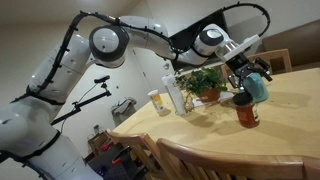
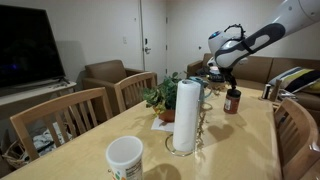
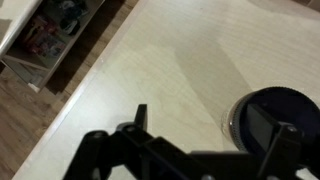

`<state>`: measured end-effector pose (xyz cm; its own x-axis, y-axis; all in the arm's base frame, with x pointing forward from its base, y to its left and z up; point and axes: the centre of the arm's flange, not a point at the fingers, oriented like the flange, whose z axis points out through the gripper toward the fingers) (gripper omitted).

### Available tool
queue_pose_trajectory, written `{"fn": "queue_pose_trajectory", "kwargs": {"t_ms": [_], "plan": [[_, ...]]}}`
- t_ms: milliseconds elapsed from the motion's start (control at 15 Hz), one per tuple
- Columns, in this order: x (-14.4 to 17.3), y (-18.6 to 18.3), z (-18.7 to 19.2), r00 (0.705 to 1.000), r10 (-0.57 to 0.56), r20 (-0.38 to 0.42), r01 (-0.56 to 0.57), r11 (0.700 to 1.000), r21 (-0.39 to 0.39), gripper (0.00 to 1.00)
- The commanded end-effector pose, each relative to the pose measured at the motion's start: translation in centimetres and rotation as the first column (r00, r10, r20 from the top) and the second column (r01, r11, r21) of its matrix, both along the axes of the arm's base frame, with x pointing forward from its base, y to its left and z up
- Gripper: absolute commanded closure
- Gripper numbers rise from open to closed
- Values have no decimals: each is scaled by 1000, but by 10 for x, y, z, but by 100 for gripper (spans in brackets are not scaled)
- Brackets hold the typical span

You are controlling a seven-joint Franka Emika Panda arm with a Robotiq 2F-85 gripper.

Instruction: Use the black lid to close the jar

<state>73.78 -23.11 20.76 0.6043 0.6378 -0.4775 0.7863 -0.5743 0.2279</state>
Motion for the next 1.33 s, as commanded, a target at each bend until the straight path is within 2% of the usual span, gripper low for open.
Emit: {"fn": "queue_pose_trajectory", "kwargs": {"t_ms": [0, 333, 867, 1067, 1267], "plan": [[8, -2, -2, 1000, 1, 11, -1, 1000, -5, 0], [-2, -1, 9, 1000, 6, 28, -6, 1000, -4, 0], [-35, 2, 63, 996, 37, 80, -39, 999, 12, 0], [-49, 12, 73, 984, 139, 115, -147, 987, 69, 0], [-62, 32, 71, 944, 283, 168, -305, 944, 126, 0]]}}
